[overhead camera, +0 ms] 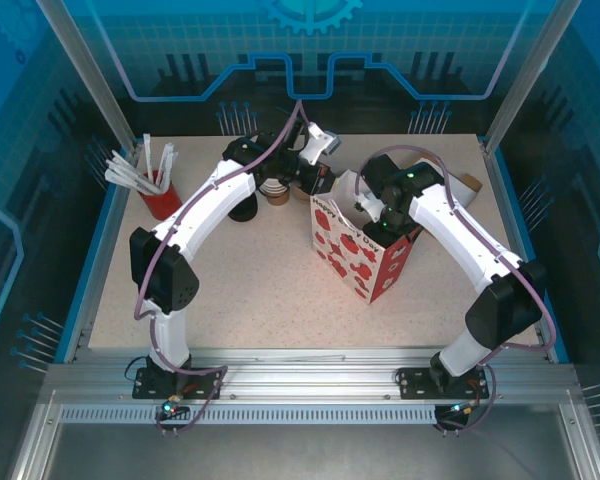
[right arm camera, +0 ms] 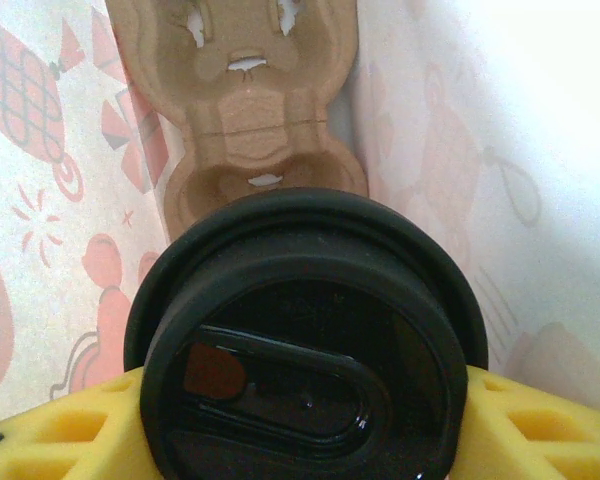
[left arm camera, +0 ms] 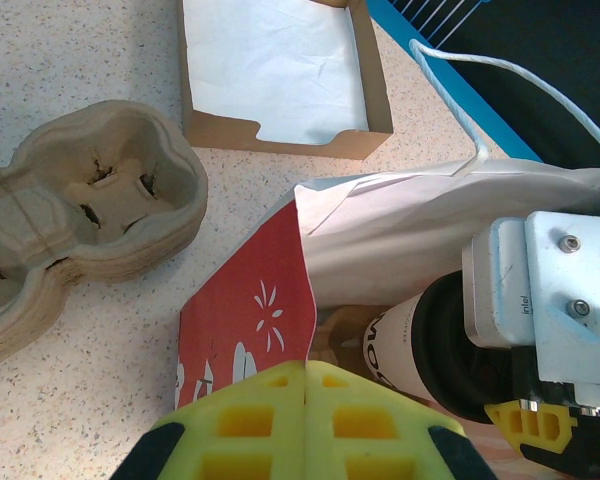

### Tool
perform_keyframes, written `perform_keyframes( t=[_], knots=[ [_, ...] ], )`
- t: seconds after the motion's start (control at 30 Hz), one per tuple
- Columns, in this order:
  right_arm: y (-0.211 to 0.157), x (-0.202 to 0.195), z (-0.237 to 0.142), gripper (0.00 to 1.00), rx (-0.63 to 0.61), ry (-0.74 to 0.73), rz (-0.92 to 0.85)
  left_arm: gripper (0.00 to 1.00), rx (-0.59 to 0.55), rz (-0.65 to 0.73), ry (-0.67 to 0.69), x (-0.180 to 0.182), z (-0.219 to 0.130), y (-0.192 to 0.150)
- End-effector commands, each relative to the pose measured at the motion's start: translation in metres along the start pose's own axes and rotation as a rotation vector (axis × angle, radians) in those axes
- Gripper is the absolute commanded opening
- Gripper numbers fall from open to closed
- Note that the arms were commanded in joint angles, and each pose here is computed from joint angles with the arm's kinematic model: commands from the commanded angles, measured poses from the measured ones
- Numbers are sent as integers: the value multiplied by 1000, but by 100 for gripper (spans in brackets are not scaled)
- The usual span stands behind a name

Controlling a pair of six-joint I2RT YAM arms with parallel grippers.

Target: Pack the takeout coffee

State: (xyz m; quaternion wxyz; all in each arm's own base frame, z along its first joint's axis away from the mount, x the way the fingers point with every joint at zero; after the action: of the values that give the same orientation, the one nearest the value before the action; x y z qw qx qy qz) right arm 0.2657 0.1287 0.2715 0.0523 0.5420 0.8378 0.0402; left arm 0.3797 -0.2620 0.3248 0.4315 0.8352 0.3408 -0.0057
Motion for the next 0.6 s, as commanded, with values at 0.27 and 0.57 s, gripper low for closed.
perform_keyframes(
  t=[0.27, 0.57],
  knots=[
    [-1, 2, 0, 28, 2, 5, 2, 0, 25, 9, -20, -5, -3, -1],
    [-1, 2, 2, 29, 7, 6, 2, 0, 26, 8, -19, -5, -2, -1]
  ],
)
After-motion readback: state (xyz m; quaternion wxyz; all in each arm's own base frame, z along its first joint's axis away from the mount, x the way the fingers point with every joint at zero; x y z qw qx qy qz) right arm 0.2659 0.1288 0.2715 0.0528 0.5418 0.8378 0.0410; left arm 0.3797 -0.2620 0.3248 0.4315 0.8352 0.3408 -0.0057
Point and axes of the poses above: each hand's point on the last joint's axis, 136 mm out from that joint toward the fingers, its own z axis out along the fingers, its own x axis along the line the jaws close on, y = z × x, the point moved 9 cm from there along -z, back along the fingers, and after that the axes turned 7 degrees about z, right-handed, at the moved point
